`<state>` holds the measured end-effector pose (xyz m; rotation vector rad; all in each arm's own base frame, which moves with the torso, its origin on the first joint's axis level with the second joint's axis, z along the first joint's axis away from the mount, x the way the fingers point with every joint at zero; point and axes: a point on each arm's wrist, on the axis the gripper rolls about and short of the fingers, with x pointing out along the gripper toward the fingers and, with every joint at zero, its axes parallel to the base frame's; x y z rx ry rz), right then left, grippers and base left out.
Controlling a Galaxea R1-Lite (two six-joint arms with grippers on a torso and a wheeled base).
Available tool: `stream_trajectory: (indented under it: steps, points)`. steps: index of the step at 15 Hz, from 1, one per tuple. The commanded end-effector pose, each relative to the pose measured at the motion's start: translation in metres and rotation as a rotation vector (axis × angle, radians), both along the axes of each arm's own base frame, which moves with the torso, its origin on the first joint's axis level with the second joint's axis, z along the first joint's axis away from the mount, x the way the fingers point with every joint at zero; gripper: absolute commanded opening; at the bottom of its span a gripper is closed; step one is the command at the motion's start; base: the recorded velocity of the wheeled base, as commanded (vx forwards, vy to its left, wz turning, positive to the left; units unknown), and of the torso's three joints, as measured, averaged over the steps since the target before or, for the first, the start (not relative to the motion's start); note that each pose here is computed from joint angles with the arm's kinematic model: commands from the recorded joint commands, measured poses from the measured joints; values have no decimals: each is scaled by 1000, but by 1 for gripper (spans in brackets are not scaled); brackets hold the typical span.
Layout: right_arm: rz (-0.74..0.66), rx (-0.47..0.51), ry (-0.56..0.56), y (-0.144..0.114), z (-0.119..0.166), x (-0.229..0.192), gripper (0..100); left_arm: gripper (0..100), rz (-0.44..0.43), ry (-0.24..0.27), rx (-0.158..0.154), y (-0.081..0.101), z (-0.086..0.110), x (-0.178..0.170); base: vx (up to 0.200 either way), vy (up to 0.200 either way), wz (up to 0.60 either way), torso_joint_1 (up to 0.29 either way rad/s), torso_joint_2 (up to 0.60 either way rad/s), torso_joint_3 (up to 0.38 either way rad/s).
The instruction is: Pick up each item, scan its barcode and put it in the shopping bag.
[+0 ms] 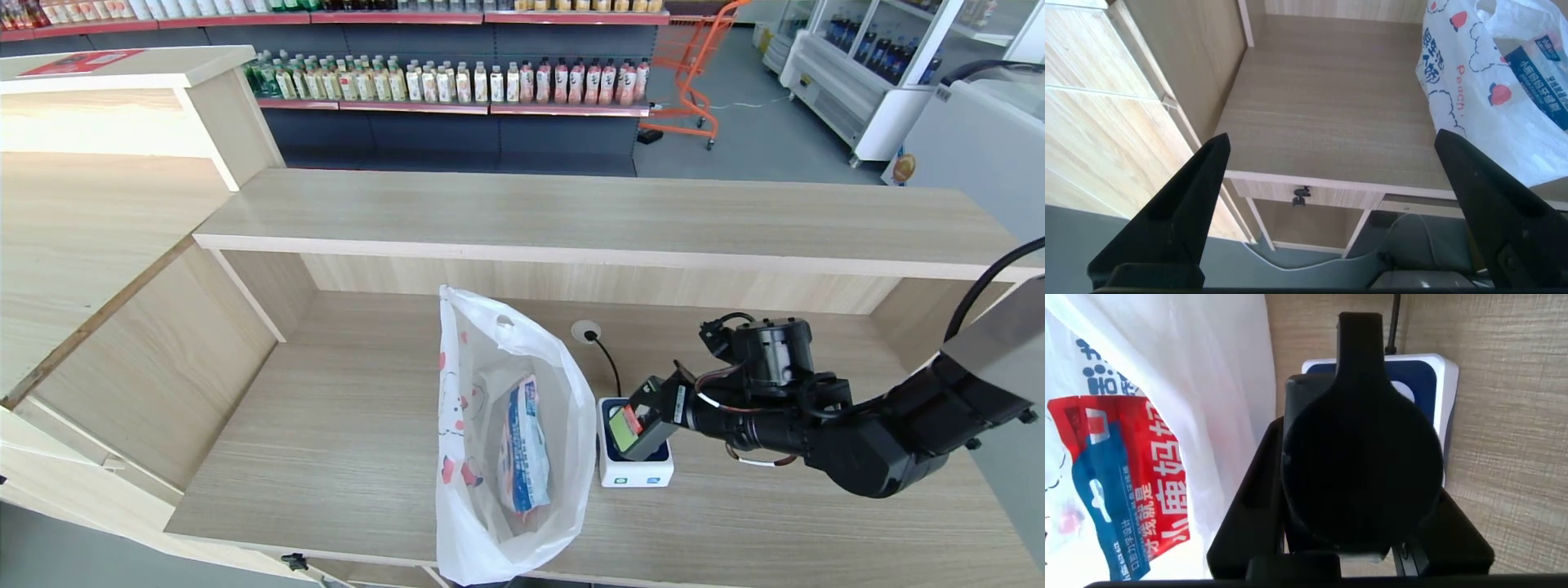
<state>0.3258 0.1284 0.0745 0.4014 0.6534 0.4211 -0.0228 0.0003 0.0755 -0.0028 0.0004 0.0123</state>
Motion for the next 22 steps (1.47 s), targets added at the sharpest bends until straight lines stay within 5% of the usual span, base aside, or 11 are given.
stream_trajectory:
  steps: [1,4,6,9,16,22]
  points:
    - [6,-2,7,3,-2,1,0,100,0,0,0,0,0,0,0,0,0,0,0,0]
    - [6,25,-52,1,21,-5,0,100,1,0,0,0,0,0,0,0,0,0,0,0]
    - [46,100,-231,1,88,-23,0,100,0,0,0,0,0,0,0,0,0,0,0,0]
    - [153,-34,-376,-8,143,-72,0,100,0,0,0,0,0,0,0,0,0,0,0,0]
    - [158,-93,-401,-31,165,-108,0,100,0,0,1,0,0,0,0,0,0,0,0,0]
    - [155,-89,-357,-36,161,-120,0,100,0,0,0,0,0,0,0,200,0,10,4,3]
